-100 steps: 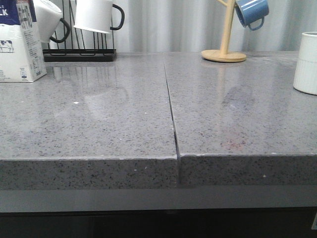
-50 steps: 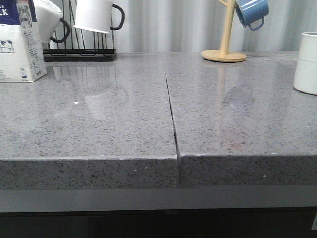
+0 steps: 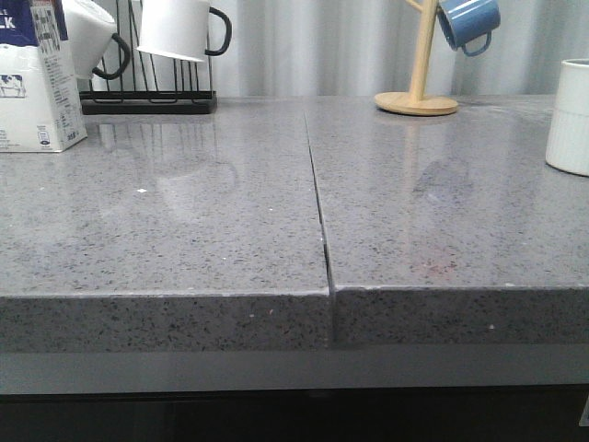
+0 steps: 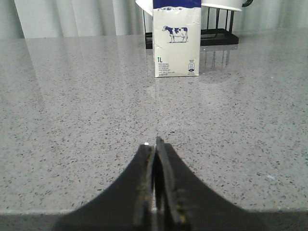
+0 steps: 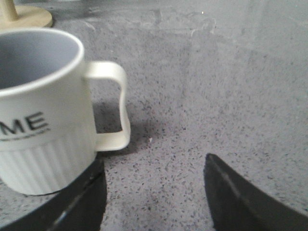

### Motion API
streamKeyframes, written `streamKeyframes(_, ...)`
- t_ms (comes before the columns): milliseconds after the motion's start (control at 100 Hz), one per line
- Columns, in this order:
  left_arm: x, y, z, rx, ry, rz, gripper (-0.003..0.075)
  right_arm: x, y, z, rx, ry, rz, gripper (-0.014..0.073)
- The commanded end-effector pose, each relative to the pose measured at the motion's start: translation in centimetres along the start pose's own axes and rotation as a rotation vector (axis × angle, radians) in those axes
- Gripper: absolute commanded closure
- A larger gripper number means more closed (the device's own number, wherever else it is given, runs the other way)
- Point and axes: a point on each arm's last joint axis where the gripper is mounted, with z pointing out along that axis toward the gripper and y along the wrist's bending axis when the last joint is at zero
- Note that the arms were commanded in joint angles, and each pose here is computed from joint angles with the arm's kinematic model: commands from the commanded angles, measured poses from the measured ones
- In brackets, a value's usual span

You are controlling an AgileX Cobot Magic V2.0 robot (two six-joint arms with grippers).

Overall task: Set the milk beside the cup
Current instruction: 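Move the right gripper to the white HOME mug and grasp its handle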

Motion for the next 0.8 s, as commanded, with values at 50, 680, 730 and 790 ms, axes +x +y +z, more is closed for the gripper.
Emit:
streamKeyframes(50, 0.6, -0.1, 0.0, 0.011, -0.067, -0.006, 0.0741, -1.5, -0.1, 1.9, -0.007, -0.129, -0.011, 0.0139)
streamKeyframes(680, 0.6, -0.1, 0.0, 0.011, -0.067, -0.006, 0.0741, -2.3, -0.2, 7.1, -0.024, -0.197, -0.021, 0.0139)
streamKeyframes(730, 0.6, -0.1, 0.0, 0.011, -0.067, -0.006, 0.0741, -2.5, -0.2, 7.4, -0.025, -0.210, -0.020, 0.0139)
streamKeyframes(790, 0.6, -0.1, 0.0, 0.011, -0.067, -0.006, 0.0741, -2.6, -0.1, 7.6, -0.027, -0.225, -0.021, 0.0143)
